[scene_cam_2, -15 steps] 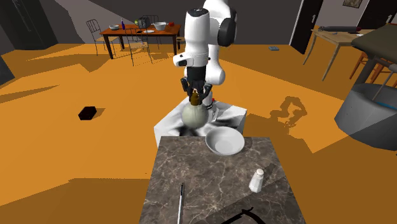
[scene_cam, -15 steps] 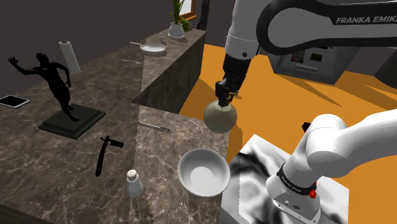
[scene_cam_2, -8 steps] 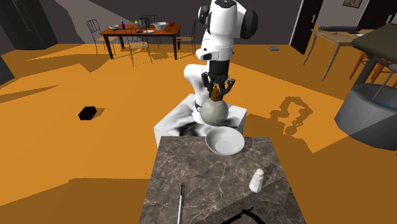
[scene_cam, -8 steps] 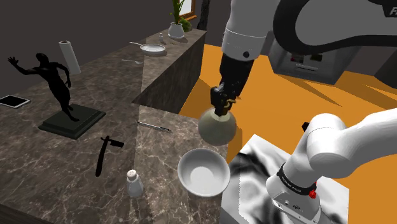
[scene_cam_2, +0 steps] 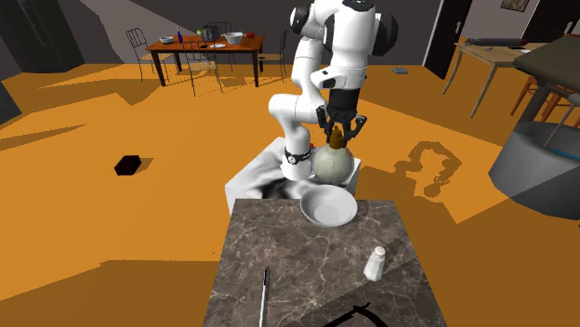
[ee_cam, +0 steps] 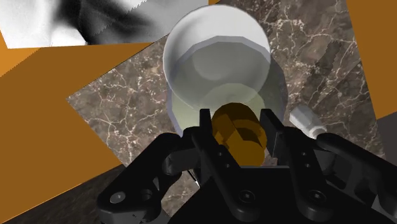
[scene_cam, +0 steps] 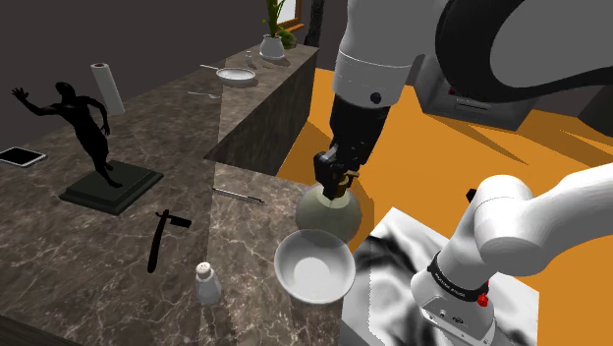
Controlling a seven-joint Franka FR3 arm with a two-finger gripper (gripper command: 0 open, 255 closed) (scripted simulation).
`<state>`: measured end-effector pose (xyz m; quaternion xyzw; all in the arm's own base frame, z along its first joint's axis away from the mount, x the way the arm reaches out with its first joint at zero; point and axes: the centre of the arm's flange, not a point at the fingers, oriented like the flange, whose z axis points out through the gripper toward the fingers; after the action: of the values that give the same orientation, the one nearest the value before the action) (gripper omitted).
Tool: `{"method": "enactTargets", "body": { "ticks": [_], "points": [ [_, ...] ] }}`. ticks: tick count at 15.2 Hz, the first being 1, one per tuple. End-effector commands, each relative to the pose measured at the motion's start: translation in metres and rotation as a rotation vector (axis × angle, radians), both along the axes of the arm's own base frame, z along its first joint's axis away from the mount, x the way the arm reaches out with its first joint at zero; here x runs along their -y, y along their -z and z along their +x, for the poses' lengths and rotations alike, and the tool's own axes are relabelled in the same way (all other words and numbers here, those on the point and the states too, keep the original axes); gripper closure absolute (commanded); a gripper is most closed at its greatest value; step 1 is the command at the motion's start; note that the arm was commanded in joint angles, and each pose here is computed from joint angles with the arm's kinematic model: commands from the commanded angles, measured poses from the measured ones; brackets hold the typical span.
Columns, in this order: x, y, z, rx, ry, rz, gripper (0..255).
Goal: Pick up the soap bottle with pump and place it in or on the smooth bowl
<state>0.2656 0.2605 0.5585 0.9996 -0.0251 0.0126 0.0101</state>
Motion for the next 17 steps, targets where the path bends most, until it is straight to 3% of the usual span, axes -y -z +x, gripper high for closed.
{"method": "enactTargets", "body": {
  "ticks": [1,17],
  "points": [
    [-0.001,0.011,0.000,0.001,0.000,0.000,255],
    [-0.001,0.095,0.000,0.001,0.000,0.000,255]
  ]
}}
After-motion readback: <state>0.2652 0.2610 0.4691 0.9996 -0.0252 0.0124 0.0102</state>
